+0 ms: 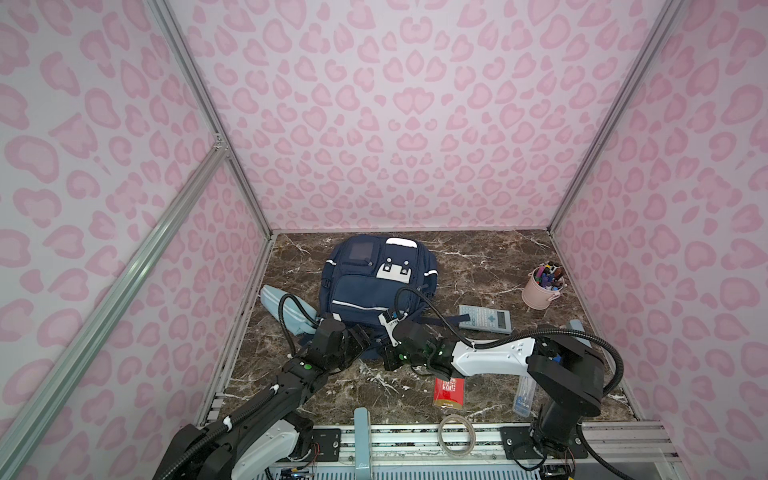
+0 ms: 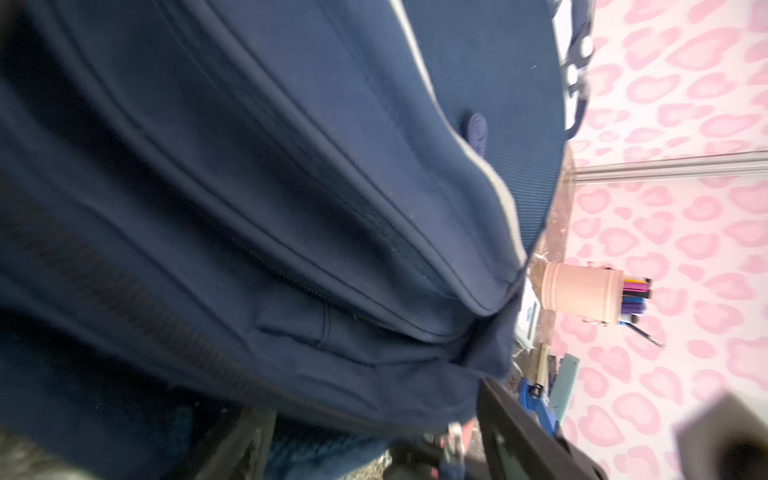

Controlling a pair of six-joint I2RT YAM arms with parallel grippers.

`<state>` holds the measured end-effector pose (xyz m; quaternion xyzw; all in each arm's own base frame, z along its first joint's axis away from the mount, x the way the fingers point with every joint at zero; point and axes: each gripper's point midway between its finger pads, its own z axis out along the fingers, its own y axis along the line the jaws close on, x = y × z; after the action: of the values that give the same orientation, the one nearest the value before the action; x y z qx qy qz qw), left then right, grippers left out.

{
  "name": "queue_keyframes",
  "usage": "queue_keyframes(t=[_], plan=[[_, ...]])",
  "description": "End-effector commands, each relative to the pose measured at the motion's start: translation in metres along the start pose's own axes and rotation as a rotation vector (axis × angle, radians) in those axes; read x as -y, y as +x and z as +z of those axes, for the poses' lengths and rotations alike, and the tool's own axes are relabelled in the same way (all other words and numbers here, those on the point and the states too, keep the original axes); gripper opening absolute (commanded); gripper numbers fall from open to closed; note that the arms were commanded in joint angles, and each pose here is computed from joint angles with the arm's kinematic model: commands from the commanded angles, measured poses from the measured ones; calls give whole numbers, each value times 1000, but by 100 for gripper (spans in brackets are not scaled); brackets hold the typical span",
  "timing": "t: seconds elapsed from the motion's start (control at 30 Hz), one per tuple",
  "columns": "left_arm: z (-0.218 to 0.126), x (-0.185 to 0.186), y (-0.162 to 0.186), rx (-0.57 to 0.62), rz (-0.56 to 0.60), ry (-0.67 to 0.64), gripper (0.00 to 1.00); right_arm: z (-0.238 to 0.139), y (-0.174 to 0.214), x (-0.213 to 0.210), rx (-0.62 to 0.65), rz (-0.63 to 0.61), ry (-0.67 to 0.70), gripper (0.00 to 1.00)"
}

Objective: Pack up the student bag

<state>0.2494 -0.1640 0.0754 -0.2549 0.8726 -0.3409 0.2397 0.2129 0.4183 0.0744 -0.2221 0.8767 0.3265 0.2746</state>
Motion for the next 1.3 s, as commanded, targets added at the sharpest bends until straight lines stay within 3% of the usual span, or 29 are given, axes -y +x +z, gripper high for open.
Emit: queue_keyframes(t=[0.0,0.13,0.43,0.7,0.87,1.07,1.1,1.17,1.2,1.27], plan=[[12,13,-5,1,54,-8,55,-4,-7,-14,30,-50,-61,0],[26,11,5,-84,125,-48,3,-12,-9,3,30,-52,4,0],[7,11,-1,-62,202,-78,3,-46,-10,117,60,121,209,0],[-14,5,-4,-50,289,-115,3,-75,-38,222,130,254,382,0],[-24,-5,-11,-34,293,-126,3,-84,-52,255,142,278,449,0],[-23,4,-13,-32,290,-85,3,-87,-53,260,149,274,438,0],[-19,9,-9,-50,281,-52,3,-85,-53,256,146,268,410,3],[-12,15,-5,-69,278,-30,3,-83,-58,245,142,249,353,26],[-10,15,-4,-68,284,-38,3,-84,-60,243,141,250,347,33],[-7,14,-4,-66,291,-56,3,-90,-64,238,155,248,351,39]])
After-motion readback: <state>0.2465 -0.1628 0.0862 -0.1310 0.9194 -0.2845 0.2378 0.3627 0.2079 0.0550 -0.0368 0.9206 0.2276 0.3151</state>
